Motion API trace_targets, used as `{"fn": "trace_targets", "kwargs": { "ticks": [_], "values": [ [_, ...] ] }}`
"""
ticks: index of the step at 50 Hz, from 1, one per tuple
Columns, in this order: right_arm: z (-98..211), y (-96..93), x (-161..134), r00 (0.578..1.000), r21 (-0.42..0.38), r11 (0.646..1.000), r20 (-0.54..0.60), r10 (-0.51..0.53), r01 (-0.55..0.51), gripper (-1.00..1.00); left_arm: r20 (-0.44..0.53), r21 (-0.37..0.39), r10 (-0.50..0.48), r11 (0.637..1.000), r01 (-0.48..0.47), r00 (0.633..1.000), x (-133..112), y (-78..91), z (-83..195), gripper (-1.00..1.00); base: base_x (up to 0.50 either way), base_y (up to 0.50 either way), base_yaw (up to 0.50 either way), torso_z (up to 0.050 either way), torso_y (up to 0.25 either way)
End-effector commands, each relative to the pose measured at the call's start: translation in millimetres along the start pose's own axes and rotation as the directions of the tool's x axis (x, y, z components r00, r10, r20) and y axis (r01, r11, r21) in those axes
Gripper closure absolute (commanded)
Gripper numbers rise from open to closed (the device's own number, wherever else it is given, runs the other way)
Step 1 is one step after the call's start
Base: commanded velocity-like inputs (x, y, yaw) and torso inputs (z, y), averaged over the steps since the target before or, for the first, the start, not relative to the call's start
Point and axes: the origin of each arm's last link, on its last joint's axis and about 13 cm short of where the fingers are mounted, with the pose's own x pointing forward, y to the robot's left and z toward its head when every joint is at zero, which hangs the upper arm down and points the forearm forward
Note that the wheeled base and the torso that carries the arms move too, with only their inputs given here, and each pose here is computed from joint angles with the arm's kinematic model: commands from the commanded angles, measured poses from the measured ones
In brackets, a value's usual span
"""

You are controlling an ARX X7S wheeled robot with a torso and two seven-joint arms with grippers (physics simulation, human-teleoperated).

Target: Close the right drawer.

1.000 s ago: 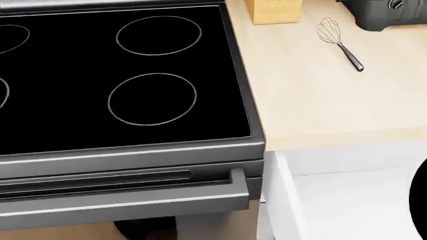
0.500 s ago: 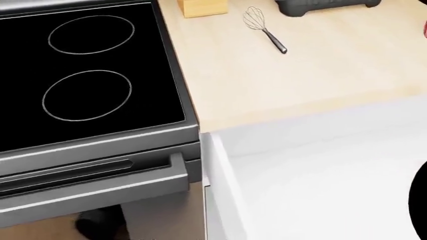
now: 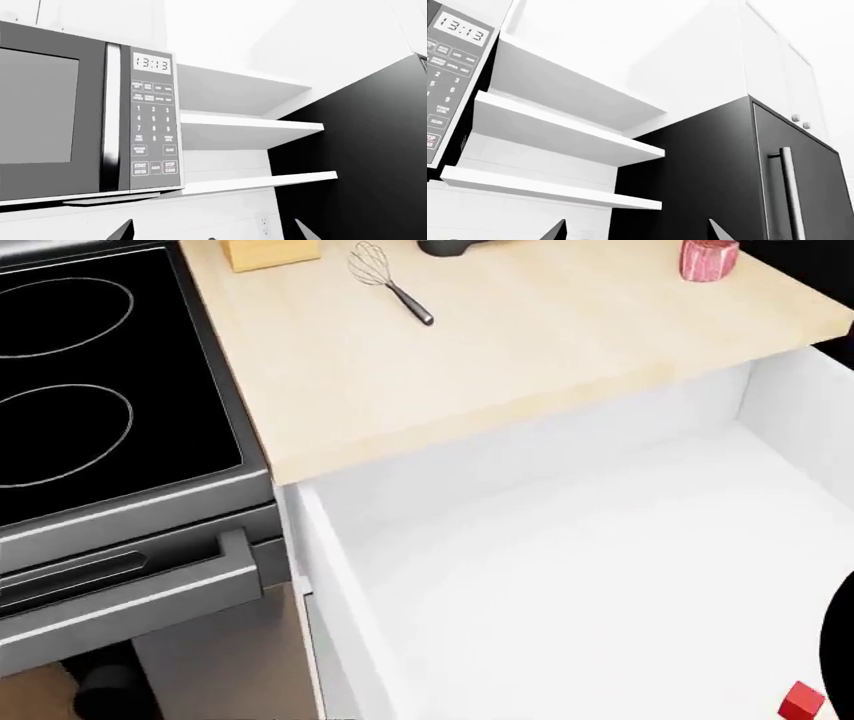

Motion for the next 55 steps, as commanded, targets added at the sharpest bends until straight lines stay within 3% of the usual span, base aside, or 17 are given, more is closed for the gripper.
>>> {"fn": "trace_targets", "kwargs": {
  "ticks": [1, 55],
  "values": [
    [0.0, 0.3, -0.1, 1.0, 0.001, 1.0, -0.001, 0.003, -0.003, -1.0, 0.002, 0.004, 0.0, 1.0, 0.0, 1.0, -1.0, 0.6, 1.4, -1.0, -0.1, 0.05, -0.5, 0.0, 0.0],
    [-2.7, -0.2, -1.2, 1.0, 0.007, 1.0, -0.002, 0.0, 0.0, -1.0, 0.001, 0.006, 0.001, 1.0, -0.001, 1.0, -1.6, 0.9, 3.5, -1.0, -0.08, 0.06, -0.5, 0.0, 0.0]
  ]
}}
